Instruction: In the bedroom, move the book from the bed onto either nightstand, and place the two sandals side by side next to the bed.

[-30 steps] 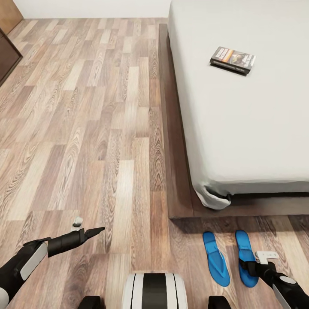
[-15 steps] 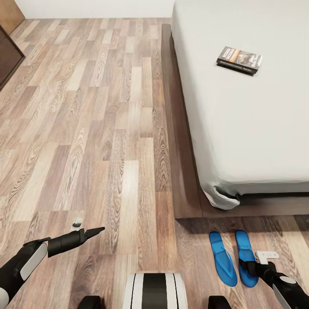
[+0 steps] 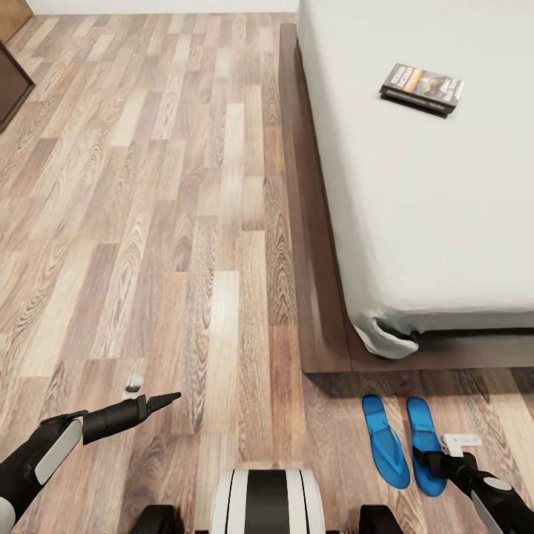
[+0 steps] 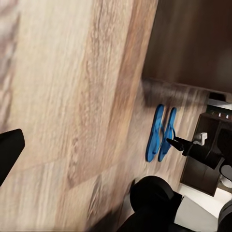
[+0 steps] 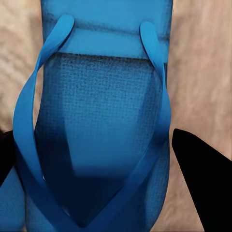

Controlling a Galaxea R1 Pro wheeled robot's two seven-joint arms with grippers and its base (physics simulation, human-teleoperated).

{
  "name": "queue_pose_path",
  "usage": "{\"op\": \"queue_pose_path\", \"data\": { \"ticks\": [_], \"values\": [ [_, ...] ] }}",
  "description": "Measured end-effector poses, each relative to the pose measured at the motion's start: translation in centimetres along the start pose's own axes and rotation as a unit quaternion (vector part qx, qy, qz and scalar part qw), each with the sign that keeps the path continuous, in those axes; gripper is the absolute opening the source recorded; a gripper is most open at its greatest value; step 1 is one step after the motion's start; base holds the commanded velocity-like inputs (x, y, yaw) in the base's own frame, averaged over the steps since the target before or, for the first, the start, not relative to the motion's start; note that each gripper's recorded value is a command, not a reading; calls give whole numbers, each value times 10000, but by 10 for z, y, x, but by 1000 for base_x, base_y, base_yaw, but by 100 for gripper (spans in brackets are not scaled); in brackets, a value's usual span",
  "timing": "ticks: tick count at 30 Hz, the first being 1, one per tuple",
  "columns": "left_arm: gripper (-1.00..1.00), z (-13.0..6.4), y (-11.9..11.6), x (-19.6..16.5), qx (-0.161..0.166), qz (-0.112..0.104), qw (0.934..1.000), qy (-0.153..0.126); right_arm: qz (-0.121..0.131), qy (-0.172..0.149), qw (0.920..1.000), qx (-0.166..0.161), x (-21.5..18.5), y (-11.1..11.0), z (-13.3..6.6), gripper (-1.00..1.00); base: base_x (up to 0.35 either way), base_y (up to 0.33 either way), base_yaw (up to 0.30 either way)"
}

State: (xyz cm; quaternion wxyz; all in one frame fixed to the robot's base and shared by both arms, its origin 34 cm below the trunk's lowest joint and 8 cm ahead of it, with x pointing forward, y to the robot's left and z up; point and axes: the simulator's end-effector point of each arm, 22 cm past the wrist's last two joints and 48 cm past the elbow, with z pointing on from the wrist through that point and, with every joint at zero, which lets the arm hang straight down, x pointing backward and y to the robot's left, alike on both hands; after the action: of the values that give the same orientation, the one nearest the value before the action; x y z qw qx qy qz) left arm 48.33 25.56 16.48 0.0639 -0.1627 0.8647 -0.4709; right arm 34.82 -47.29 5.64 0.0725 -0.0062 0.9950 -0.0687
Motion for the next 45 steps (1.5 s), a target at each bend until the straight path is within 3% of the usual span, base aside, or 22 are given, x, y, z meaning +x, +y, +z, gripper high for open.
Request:
{"op": "queue_pose_path", "data": {
  "ticks": [45],
  "values": [
    [100,4,12,8,-52,-113,9999,64,-17,116,9999,0,11,1,6,-100,8,-10,0]
  ]
}}
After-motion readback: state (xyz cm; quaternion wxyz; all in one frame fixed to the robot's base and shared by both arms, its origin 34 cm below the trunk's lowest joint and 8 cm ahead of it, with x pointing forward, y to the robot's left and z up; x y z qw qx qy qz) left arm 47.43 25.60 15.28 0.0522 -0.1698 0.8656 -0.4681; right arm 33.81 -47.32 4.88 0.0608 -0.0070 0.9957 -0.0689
